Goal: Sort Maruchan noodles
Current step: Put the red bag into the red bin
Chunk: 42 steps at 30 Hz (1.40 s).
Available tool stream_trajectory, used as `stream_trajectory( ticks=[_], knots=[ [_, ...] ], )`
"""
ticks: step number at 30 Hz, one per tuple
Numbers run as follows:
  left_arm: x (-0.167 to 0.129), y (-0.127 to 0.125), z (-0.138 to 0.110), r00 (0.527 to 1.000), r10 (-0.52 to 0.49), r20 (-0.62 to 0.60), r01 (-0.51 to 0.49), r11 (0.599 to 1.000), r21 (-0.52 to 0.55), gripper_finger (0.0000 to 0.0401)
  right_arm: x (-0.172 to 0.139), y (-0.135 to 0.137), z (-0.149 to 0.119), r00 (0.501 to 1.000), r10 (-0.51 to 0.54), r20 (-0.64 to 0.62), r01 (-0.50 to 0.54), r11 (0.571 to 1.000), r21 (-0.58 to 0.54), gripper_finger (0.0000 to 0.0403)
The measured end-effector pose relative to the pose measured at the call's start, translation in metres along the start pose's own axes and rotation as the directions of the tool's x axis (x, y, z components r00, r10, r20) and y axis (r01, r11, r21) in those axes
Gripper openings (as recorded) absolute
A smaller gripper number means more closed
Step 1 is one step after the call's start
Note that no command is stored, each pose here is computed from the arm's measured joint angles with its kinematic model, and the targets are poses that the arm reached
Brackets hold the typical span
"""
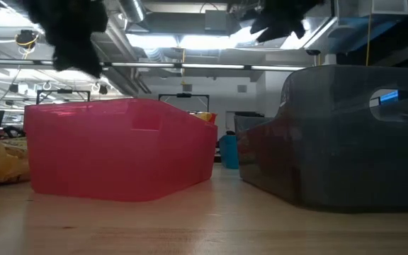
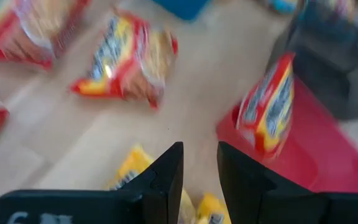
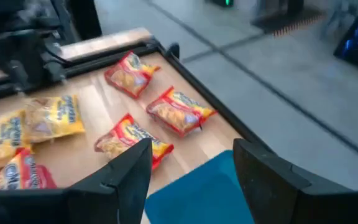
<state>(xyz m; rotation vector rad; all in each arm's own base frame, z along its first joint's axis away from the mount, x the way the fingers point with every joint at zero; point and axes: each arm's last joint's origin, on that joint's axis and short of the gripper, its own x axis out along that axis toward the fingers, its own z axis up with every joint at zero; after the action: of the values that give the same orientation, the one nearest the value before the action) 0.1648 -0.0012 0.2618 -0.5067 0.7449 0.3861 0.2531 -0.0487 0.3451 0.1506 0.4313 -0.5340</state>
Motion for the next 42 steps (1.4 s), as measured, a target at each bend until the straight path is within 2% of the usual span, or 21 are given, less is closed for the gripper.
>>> stream_trajectory(
  ticks=[5, 10, 15, 20, 23, 28, 33, 37, 42],
  knots=[
    [0.008, -0.014, -0.031, 1.0, -0.021, 0.004, 0.021, 0.999, 0.027, 0.0092, 0.042, 0.005, 0.017, 0.994, 0.037, -0.099, -0.037, 0.999, 0.004, 0.0225],
    [-0.001, -0.027, -0.042, 0.998, -0.059, 0.038, 0.056, 0.996, 0.071, 0.0092, 0.085, 0.011, 0.016, 0.979, 0.093, -0.183, -0.084, 0.995, 0.053, 0.0225],
    [-0.004, -0.031, -0.047, 0.996, -0.074, 0.044, 0.071, 0.995, 0.077, 0.0092, 0.123, 0.023, 0.002, 0.952, 0.139, -0.273, -0.12, 0.989, 0.087, 0.0221],
    [-0.004, -0.032, -0.048, 0.996, -0.076, 0.041, 0.073, 0.995, 0.07, 0.0092, 0.151, 0.031, -0.008, 0.923, 0.199, -0.329, -0.175, 0.979, 0.101, 0.0186],
    [-0.004, -0.032, -0.048, 0.996, -0.076, 0.042, 0.073, 0.995, 0.069, 0.0092, 0.162, 0.038, -0.013, 0.902, 0.272, -0.334, -0.253, 0.962, 0.102, 0.0161],
    [-0.004, -0.032, -0.048, 0.996, -0.077, 0.041, 0.075, 0.995, 0.066, 0.0092, 0.179, 0.043, -0.018, 0.904, 0.298, -0.308, -0.288, 0.954, 0.079, 0.0146],
    [-0.004, -0.032, -0.048, 0.996, -0.081, 0.041, 0.079, 0.995, 0.061, 0.0092, 0.193, 0.046, -0.025, 0.9, 0.325, -0.289, -0.319, 0.945, 0.07, 0.0174],
    [-0.004, -0.033, -0.047, 0.995, -0.088, 0.045, 0.085, 0.995, 0.055, 0.0092, 0.205, 0.05, -0.039, 0.87, 0.363, -0.334, -0.356, 0.931, 0.086, 0.0223],
    [-0.004, -0.033, -0.047, 0.995, -0.092, 0.047, 0.09, 0.995, 0.051, 0.0092, 0.219, 0.051, -0.053, 0.861, 0.361, -0.359, -0.355, 0.931, 0.085, 0.0286]
  ],
)
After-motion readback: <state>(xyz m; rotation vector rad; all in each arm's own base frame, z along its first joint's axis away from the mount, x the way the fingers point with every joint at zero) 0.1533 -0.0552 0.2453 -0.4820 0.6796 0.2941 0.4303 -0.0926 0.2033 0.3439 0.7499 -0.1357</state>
